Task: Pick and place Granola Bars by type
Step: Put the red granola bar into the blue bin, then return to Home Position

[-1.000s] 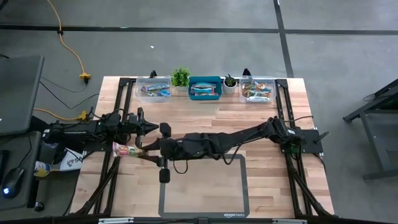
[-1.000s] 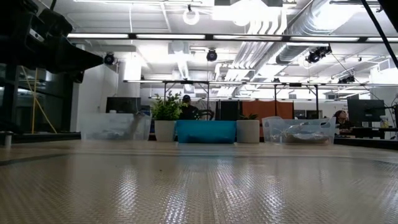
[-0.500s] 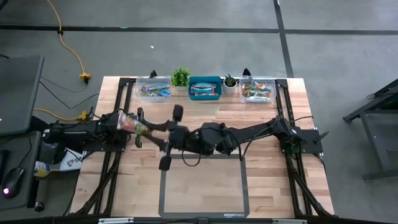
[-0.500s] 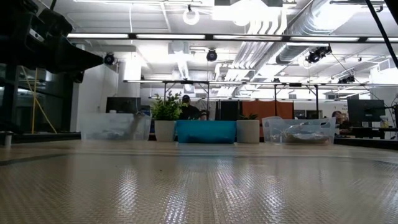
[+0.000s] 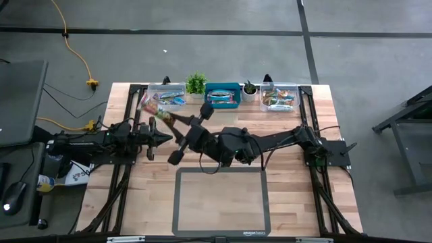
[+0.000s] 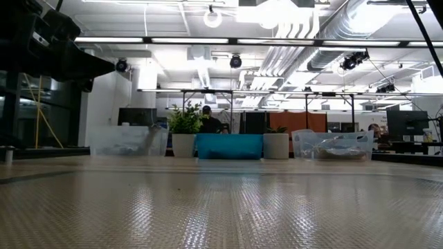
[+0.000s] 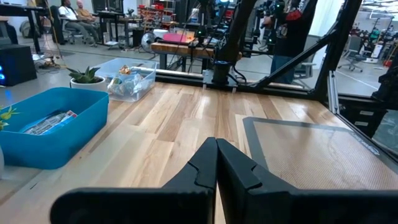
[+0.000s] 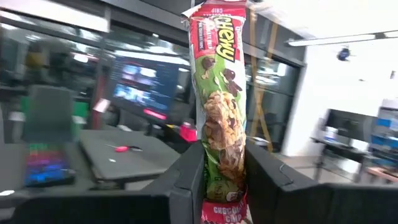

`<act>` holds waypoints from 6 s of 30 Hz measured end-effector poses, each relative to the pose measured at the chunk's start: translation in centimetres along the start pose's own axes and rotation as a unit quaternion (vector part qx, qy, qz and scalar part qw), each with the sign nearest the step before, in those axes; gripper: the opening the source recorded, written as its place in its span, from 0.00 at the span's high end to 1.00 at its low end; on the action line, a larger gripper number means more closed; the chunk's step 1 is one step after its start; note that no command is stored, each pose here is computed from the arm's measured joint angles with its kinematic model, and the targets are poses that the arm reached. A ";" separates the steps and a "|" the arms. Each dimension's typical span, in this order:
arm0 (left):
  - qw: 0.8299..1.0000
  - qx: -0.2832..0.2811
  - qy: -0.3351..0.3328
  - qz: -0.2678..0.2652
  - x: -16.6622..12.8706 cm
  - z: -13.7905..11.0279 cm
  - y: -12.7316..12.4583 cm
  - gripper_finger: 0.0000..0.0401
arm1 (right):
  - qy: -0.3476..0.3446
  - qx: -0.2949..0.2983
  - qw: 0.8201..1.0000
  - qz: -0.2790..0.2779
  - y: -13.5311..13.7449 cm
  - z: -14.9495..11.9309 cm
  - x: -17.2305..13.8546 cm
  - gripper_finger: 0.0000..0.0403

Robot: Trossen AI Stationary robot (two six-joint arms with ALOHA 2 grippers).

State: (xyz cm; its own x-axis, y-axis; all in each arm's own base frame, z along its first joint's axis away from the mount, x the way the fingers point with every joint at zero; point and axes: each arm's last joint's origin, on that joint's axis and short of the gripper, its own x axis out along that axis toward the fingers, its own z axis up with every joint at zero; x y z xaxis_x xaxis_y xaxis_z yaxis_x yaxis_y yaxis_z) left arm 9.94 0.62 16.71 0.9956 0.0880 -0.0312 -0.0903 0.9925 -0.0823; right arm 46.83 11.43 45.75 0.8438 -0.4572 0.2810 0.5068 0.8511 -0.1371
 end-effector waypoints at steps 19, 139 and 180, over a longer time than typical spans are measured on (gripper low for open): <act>1.000 0.000 0.000 0.000 0.0 0.0 0.0 1.00 | 0.130 -0.093 0.978 -0.134 -9.3 3.0 0.1 0.82; 1.000 0.000 0.000 0.000 0.0 0.0 0.0 1.00 | 0.649 -0.111 0.709 0.251 -37.9 -31.0 4.1 0.44; 1.000 0.000 0.000 0.000 0.0 0.0 0.0 1.00 | 0.433 0.128 0.842 0.294 -27.1 1.8 -7.9 0.96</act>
State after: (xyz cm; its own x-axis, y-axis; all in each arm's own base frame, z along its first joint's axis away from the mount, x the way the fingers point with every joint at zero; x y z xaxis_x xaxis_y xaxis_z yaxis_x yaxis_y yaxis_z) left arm 9.94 0.62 16.70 0.9956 0.0884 -0.0315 -0.0907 0.9925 -0.0821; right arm 26.14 -7.59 48.97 0.8040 0.1412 -0.5776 -0.0054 0.9731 0.2304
